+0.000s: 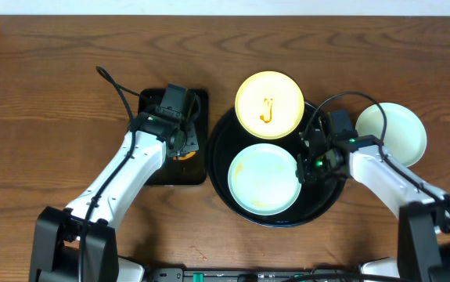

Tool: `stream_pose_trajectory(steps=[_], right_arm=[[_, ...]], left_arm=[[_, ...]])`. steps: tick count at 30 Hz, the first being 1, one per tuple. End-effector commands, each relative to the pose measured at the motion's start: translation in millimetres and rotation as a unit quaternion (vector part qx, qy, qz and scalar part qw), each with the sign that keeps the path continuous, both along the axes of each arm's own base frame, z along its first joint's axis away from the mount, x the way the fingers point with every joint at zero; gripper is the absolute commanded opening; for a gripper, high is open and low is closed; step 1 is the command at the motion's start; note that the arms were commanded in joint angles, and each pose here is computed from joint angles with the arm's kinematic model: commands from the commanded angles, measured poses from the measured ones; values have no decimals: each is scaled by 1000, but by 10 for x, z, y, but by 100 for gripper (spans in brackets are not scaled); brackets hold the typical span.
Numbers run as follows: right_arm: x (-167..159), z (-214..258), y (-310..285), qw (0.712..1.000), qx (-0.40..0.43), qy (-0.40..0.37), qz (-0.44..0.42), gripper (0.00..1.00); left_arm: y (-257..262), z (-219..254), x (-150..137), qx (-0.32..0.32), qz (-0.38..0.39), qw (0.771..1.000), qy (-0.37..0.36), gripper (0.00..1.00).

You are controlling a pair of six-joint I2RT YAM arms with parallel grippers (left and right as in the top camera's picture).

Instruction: Clean dirty plates on tray and stack at the side

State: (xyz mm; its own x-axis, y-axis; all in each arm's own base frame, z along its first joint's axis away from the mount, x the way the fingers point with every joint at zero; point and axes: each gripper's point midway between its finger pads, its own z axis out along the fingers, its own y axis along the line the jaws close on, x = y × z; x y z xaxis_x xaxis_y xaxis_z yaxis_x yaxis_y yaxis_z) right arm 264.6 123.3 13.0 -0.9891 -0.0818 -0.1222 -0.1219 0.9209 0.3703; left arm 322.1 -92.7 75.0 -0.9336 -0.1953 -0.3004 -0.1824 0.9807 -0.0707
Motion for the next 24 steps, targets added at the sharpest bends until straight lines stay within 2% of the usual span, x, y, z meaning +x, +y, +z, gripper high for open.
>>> stream_pose_trajectory(steps=[1,7,15,24], right_arm=[[205,414,98,996,24,-82,33,1],[308,769,55,986,14,-160,44,1],[462,973,-288,969,-86,-232,27,1],[627,1317,-648,926,-204,-316,16,1]], left_arm=[[41,-43,-12,10,-4,1000,5,8],[41,-43,-12,10,-4,1000,5,7],[41,-44,-13,10,-4,1000,5,8],[41,-43,-12,10,-4,1000,5,8]])
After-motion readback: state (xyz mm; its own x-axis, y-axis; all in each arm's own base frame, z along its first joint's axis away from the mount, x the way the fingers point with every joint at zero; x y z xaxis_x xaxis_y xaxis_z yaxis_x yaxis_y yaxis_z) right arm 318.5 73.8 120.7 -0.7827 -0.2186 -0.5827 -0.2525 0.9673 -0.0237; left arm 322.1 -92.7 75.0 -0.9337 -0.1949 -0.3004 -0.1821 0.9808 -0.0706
